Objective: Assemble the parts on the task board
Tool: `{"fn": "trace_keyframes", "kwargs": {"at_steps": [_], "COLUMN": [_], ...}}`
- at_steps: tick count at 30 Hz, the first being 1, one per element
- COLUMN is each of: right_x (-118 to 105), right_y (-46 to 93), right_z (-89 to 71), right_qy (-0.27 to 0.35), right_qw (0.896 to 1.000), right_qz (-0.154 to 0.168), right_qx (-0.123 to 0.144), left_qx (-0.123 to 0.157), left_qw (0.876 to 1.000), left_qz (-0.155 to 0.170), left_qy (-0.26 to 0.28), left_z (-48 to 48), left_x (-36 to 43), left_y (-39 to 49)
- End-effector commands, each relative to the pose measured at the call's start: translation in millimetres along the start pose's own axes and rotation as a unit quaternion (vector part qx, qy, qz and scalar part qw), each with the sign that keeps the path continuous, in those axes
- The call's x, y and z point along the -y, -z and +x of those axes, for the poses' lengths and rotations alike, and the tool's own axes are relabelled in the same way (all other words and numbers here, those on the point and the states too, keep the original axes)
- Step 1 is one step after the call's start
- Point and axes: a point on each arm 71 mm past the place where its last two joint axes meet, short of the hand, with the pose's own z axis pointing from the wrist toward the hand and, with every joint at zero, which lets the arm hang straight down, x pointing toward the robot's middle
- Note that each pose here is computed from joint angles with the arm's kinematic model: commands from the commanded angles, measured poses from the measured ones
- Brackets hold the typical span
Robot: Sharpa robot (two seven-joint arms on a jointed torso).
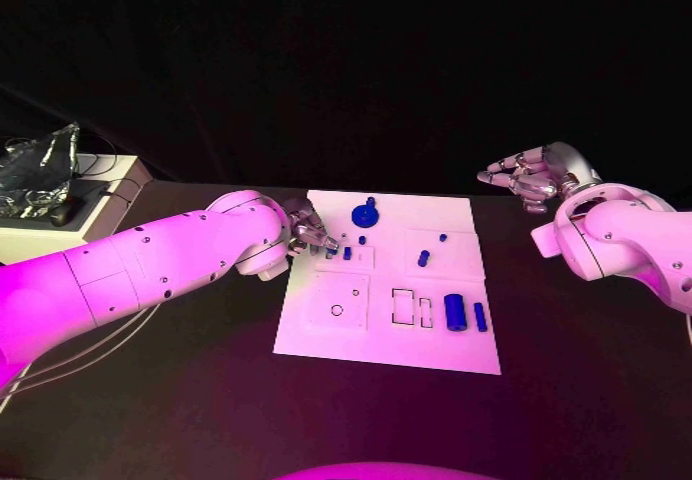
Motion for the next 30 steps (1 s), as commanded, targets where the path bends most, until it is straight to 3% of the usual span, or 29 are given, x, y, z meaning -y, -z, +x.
{"fn": "trace_keyframes", "kwargs": {"at_steps": [1,30], "right_x": [-1.7,-1.3], "right_y": [0.4,0.7], "right_z": [1.1,0.6], "right_qy": [0.007,0.009], "right_qw": [1.0,1.0], "right_qz": [-0.009,-0.009], "right_qx": [-0.004,-0.003], "left_qx": [-0.002,-0.02], "left_qw": [1.0,0.999], "left_qz": [0.0,-0.018], "left_qy": [-0.016,-0.042], "left_z": [1.9,7.3], "left_x": [1.2,-5.2], "left_y": [-1.6,-4.4]}}
